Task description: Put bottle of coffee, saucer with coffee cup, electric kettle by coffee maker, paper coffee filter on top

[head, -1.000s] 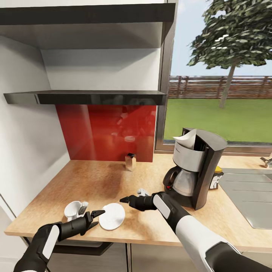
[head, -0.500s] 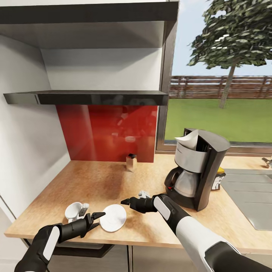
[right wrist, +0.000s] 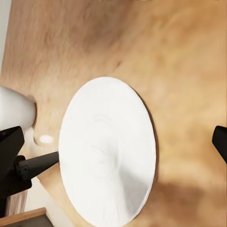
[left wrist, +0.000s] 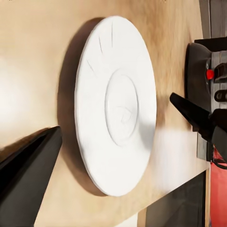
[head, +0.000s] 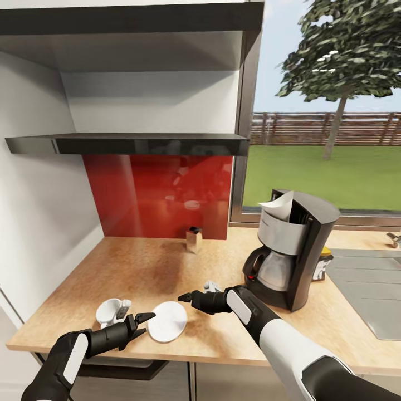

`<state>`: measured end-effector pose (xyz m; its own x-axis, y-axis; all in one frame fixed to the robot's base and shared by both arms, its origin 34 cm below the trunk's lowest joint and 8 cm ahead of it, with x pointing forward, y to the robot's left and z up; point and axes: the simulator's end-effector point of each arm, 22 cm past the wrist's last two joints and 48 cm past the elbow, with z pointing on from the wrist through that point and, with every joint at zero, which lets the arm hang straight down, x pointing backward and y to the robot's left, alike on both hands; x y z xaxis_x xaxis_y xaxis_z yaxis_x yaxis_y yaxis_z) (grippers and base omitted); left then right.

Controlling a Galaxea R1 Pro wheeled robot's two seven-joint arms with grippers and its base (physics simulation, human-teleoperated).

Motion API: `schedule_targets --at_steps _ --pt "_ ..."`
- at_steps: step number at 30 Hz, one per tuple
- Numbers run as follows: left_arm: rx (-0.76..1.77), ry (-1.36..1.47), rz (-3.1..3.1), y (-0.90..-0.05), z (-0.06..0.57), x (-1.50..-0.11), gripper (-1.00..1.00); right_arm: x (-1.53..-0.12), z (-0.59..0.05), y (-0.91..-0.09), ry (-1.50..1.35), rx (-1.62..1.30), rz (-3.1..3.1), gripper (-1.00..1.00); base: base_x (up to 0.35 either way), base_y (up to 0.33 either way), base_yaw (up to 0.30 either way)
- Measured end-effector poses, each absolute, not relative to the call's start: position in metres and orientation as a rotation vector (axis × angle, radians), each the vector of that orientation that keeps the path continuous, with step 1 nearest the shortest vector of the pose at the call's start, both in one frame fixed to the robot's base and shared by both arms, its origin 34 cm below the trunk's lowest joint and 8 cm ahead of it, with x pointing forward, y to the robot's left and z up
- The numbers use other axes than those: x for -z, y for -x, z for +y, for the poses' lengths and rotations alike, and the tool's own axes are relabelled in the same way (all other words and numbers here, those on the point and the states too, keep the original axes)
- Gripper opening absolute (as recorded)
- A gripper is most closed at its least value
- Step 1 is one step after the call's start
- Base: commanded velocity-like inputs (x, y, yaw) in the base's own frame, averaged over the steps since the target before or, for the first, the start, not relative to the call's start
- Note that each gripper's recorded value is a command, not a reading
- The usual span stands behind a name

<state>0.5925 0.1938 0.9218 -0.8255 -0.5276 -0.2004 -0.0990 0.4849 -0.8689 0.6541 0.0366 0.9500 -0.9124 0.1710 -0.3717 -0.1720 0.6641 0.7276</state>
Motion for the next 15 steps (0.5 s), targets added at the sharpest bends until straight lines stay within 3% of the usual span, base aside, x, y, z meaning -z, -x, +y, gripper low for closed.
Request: schedule_targets --at_steps 15 --pt "1.299 0.52 2.289 -0.5926 0.1934 -0.9219 1.0 -0.95 0.0369 -0.6537 0.001 -1.142 2.47 1.0 0.027 0.045 0.0"
